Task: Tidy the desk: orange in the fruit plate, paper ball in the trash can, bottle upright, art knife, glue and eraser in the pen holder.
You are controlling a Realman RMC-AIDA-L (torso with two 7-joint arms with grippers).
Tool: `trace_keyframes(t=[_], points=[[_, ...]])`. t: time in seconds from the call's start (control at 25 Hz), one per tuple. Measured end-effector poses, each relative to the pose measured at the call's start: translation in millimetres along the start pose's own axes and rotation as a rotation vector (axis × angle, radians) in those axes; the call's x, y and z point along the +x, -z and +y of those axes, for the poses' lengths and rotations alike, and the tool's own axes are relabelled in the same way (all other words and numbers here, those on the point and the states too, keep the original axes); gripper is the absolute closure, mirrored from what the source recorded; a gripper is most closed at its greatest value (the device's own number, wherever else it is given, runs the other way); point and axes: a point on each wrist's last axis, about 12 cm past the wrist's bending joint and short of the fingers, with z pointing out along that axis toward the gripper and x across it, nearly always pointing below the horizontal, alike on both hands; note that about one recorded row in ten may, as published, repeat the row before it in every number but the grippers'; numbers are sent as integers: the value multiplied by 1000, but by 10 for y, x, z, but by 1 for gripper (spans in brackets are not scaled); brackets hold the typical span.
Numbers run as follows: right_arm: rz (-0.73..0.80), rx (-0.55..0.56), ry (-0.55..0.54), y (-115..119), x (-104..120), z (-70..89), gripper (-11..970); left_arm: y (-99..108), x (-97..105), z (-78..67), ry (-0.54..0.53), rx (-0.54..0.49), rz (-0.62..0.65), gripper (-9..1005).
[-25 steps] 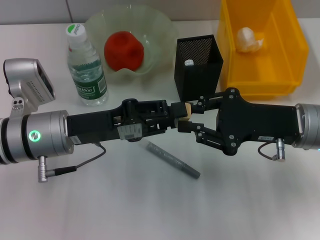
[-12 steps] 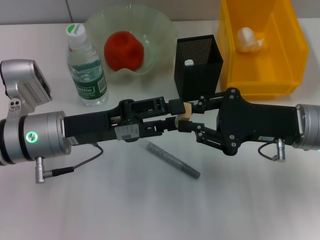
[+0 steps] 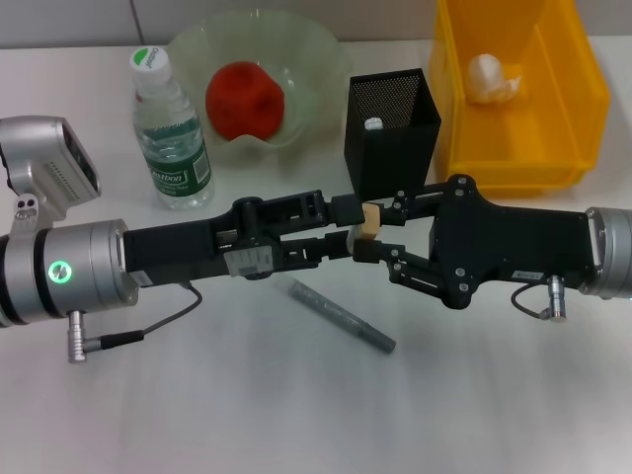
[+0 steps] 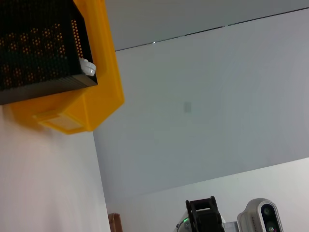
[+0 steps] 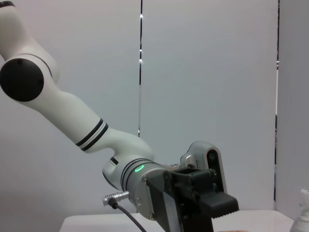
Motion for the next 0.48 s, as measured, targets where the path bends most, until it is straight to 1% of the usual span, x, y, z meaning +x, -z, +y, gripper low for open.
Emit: trace_keyframes(t=[0.2, 0.24, 0.28, 0.32, 0.36, 0.4, 0.48], points=[[-5, 11, -4, 23, 3, 5, 666, 31, 9, 2, -27, 0, -2, 207], [-6, 16, -7, 37, 3, 4, 666, 66, 15, 0, -65, 0, -3, 207], [-6, 16, -7, 37, 3, 4, 665, 66, 15, 0, -65, 0, -3, 207], [-6, 18, -9, 43, 4, 4, 664, 87, 20, 1, -89, -1, -4, 207], [-9, 28, -15, 60, 5, 4, 664, 124, 39, 10, -144, -3, -10, 208], [-9, 28, -15, 60, 5, 4, 663, 124, 39, 10, -144, -3, -10, 208], [-14, 42, -22, 86, 2, 0, 662, 176, 72, 31, -224, -12, -21, 208]])
